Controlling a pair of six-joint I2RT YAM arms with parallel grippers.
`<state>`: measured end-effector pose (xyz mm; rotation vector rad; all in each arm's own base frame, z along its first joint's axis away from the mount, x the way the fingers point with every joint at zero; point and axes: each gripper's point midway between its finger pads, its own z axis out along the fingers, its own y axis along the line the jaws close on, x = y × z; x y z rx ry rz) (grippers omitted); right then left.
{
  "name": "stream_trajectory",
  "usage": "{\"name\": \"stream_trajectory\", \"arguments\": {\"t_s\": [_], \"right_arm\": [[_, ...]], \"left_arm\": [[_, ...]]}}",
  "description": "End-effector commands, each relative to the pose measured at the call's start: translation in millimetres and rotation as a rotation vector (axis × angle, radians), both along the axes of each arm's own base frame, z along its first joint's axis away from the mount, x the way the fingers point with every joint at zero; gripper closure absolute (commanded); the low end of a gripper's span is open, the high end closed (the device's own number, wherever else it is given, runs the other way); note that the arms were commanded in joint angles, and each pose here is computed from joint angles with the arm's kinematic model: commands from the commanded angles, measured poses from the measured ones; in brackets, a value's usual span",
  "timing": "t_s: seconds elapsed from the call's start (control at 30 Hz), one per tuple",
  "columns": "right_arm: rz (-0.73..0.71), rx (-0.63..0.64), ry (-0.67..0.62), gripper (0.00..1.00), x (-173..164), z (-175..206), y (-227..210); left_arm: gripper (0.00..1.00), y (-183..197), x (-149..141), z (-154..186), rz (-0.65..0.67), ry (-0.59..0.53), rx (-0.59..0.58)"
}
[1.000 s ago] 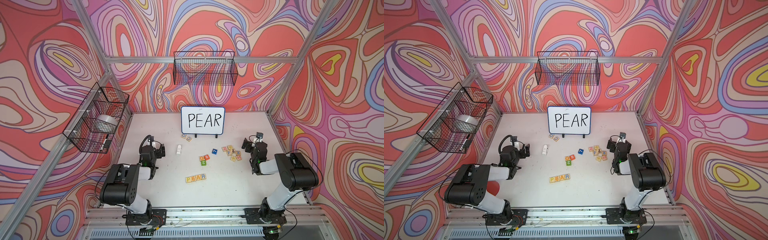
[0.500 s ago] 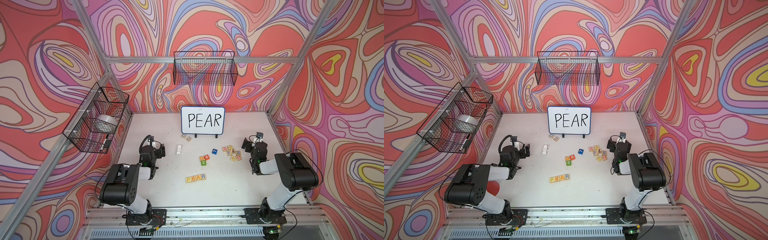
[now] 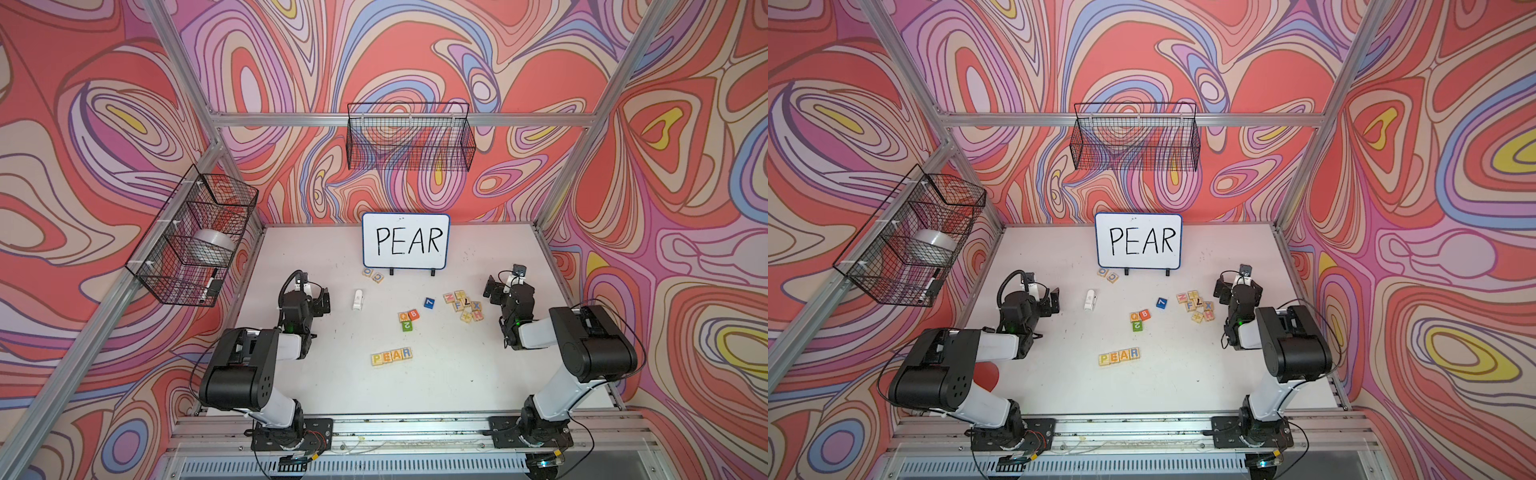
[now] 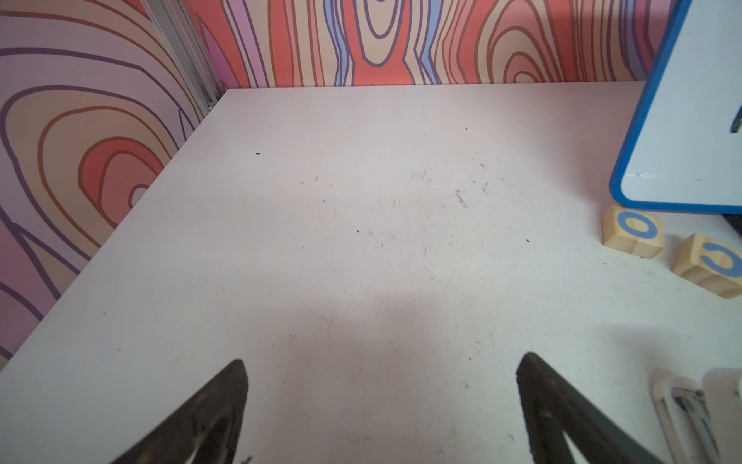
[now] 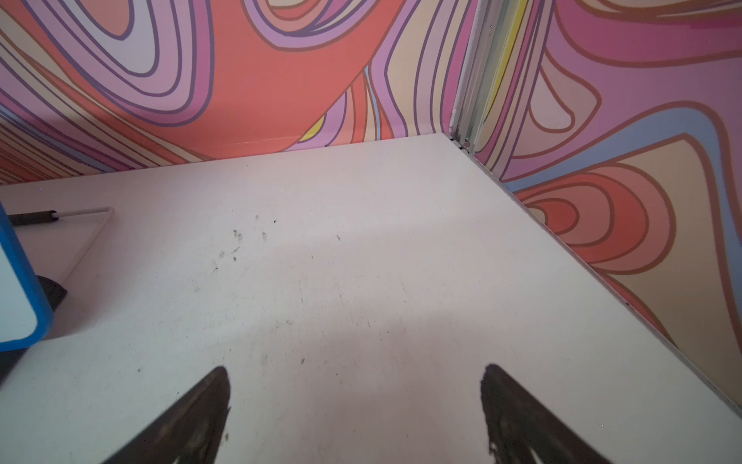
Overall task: Spell the uppercase word “pear” with letter blocks
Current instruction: Reset both arms
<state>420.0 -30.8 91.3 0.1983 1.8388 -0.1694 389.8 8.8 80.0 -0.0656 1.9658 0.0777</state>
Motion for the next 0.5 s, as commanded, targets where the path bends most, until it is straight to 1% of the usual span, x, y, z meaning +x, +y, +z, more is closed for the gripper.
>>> {"name": "stream_trajectory", "arguments": {"t_s": [0.0,0.47], "right_arm": [[0.005,-0.002,-0.019,0.02,2.9,5.5,0.0],[0.005,-0.002,-0.018,0.02,2.5,5.0,0.1]], "left_arm": [[0.00,3.2,2.4,8.1,0.012,-0.030,0.001],[0.00,3.0,2.8,7.8,0.011,-0.029,0.001]]}}
